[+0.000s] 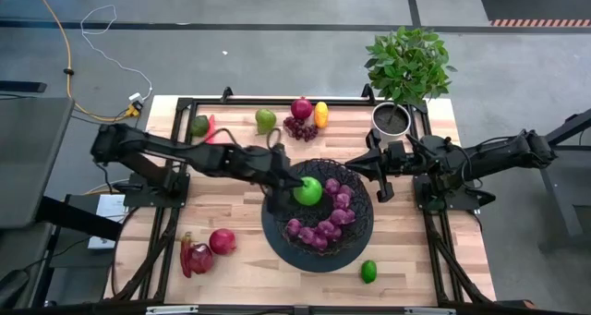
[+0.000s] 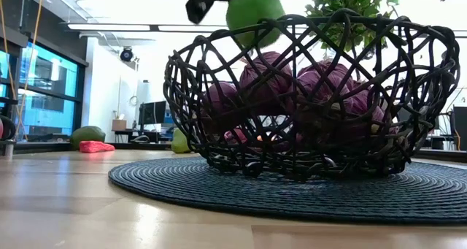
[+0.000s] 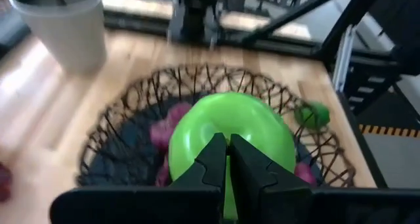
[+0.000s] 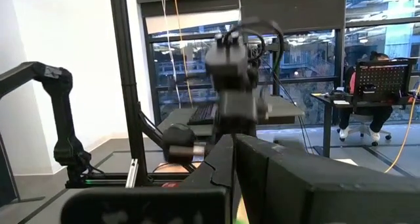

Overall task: Build produce basket
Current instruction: Put the green apple into the basket

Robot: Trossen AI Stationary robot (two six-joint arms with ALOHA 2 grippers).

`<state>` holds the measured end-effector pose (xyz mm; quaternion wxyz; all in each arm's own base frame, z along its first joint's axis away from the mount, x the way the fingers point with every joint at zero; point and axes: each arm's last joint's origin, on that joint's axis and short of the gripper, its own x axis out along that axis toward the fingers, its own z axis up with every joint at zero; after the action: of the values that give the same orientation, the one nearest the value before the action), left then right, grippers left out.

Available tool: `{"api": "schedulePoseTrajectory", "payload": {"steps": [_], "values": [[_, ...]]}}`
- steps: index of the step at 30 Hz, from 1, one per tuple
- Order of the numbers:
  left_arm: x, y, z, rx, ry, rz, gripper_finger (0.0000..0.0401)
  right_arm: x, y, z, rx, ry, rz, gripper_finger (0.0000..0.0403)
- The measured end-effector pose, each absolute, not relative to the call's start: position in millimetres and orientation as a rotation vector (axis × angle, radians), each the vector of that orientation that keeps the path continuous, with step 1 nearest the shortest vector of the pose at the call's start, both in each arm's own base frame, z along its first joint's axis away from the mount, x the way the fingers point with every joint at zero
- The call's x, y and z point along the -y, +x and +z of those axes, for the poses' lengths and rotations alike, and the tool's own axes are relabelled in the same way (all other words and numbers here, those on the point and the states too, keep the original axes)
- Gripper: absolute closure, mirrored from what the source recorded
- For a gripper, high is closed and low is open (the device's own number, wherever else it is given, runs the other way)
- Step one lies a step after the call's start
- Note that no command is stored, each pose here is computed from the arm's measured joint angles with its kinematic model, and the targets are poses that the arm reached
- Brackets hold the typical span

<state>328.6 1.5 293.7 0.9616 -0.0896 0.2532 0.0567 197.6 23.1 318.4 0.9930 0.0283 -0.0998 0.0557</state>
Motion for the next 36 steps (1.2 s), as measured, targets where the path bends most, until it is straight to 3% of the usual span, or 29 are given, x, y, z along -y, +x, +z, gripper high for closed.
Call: {"api": "schedulePoseTrajectory", "payload": {"steps": [7, 15, 30, 36], "values": [[4.2, 343.5, 247.7, -0.715, -0.241, 0.234, 0.0401, -23.1, 197.6, 318.4, 0.2, 0.057, 0.112, 0.0403], [11.6, 355.5, 215.6, -0.799, -0.219, 0.295, 0.0401, -23.2, 197.8, 317.9, 0.196, 0.056, 0.112, 0.0403], [10.3, 359.2, 201.8, -0.843, -0.204, 0.312, 0.0399, -23.2, 197.9, 317.4, 0.191, 0.056, 0.112, 0.0403], [10.0, 357.5, 200.5, -0.865, -0.2, 0.316, 0.038, -23.2, 197.9, 317.3, 0.191, 0.056, 0.111, 0.0403]]}}
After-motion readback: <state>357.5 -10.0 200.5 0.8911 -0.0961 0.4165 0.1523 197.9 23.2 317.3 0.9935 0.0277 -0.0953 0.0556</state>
